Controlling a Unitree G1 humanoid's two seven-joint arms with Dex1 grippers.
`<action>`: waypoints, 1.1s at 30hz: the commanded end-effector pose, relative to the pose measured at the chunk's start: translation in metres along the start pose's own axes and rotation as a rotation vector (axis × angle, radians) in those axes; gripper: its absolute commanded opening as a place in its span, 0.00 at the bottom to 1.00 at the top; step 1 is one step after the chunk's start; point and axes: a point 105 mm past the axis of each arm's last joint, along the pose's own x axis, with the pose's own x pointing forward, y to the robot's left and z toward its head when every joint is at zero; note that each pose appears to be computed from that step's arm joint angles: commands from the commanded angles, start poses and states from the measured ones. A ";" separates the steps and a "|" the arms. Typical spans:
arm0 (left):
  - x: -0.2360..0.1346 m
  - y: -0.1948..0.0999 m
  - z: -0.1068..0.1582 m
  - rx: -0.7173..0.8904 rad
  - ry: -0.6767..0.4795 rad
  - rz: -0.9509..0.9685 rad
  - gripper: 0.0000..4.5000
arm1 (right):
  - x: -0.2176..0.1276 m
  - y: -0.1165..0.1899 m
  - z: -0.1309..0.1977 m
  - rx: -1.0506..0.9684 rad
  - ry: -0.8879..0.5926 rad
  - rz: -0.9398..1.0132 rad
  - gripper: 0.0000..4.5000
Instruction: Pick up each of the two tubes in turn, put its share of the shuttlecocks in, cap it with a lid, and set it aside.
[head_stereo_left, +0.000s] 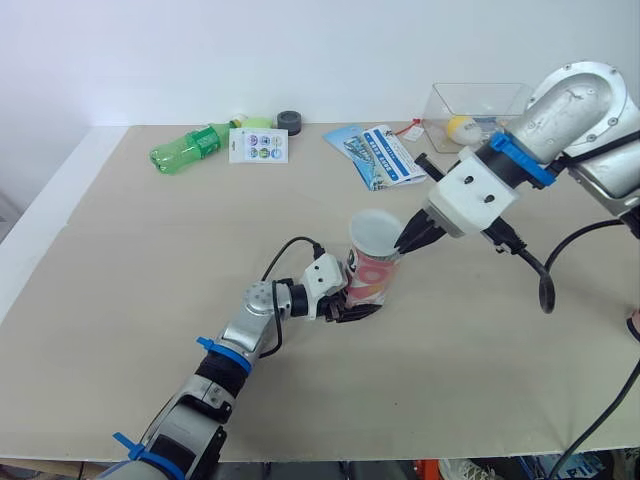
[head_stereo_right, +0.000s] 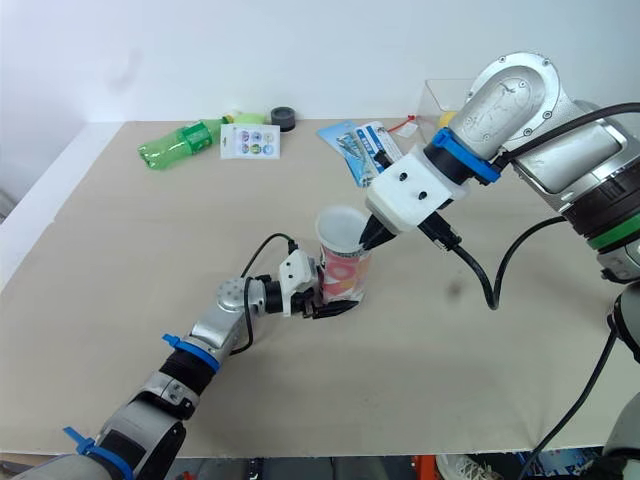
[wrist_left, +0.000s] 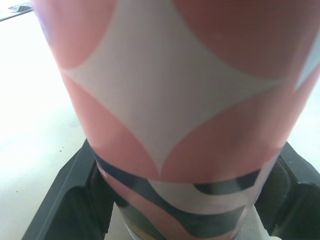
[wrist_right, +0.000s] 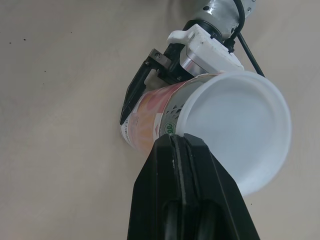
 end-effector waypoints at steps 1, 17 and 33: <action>-0.004 -0.002 -0.010 -0.024 0.032 0.007 0.68 | -0.009 0.000 0.006 -0.030 0.010 0.019 0.01; -0.004 0.000 -0.012 -0.038 0.037 0.021 0.68 | -0.016 0.001 0.018 0.019 -0.031 0.020 0.01; -0.004 -0.001 -0.012 -0.052 0.033 0.032 0.68 | -0.015 0.000 0.005 0.037 0.014 0.030 0.01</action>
